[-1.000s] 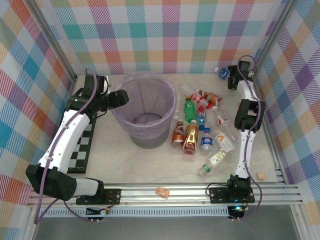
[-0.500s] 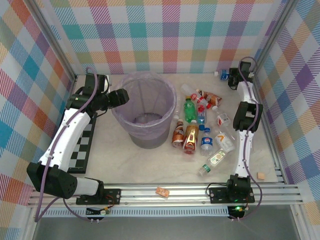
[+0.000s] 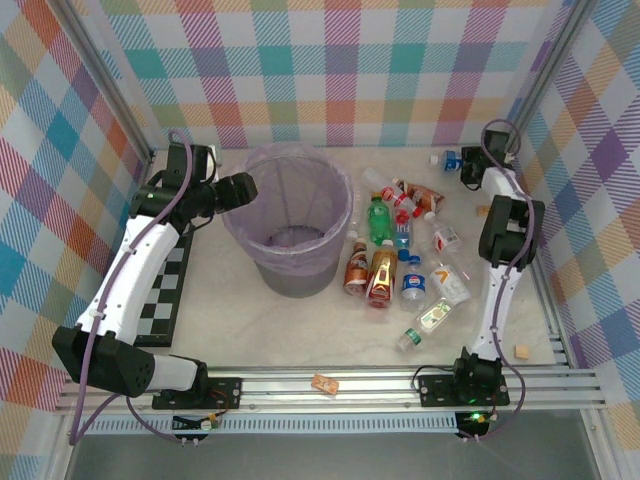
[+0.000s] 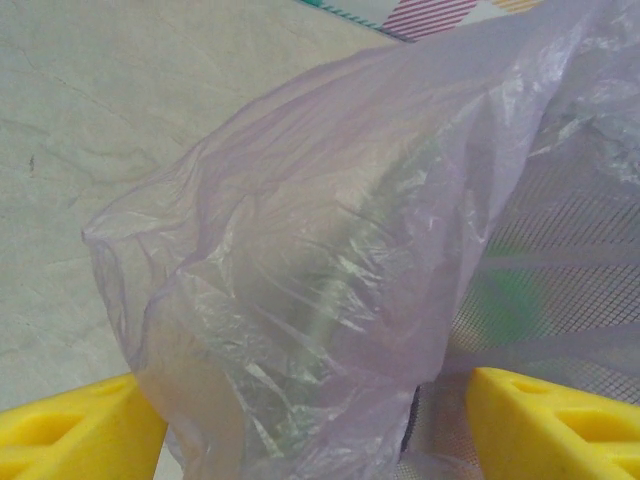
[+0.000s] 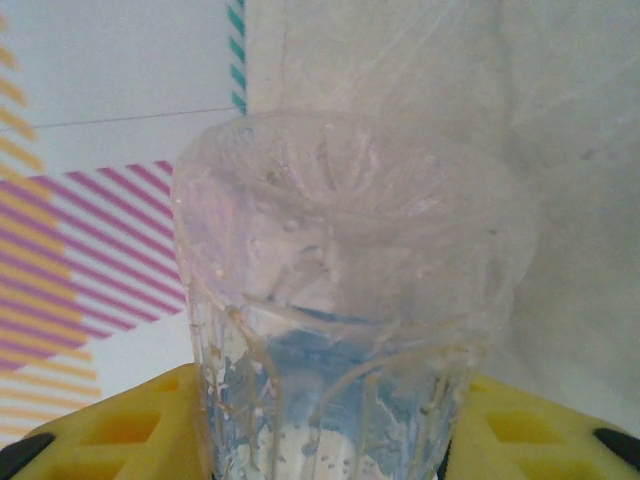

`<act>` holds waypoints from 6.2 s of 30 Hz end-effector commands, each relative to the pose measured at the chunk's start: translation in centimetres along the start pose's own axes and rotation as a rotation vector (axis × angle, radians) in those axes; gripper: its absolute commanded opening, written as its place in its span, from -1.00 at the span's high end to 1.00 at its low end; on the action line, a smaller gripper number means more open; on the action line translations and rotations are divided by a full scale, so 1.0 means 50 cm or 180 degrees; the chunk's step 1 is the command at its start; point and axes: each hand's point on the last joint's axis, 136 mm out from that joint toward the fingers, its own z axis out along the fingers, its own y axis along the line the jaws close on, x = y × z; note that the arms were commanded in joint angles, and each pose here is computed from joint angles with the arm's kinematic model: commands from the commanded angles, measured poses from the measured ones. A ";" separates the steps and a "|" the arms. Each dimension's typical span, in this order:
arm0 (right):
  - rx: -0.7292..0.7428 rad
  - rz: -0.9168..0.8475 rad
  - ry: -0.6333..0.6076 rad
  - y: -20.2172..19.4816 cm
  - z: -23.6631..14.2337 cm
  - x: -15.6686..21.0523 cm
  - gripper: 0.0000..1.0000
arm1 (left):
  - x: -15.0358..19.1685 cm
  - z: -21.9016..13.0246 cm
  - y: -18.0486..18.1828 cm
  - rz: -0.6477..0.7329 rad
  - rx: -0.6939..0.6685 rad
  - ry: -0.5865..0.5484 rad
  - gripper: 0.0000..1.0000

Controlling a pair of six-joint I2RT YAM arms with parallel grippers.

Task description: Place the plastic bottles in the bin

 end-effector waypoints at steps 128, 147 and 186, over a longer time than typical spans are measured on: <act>0.1782 -0.2711 0.1004 -0.375 -0.498 -0.034 -1.00 | 0.042 0.009 0.006 0.0613 0.0206 0.0038 -0.39; 0.1942 -0.2389 0.1023 -0.426 -0.414 -0.052 -0.36 | 0.043 0.008 0.005 0.0592 0.0222 0.0022 -0.39; -0.0764 -0.3189 0.1121 0.124 -0.817 0.252 0.21 | 0.047 0.024 -0.003 0.0459 0.0410 0.0100 -0.40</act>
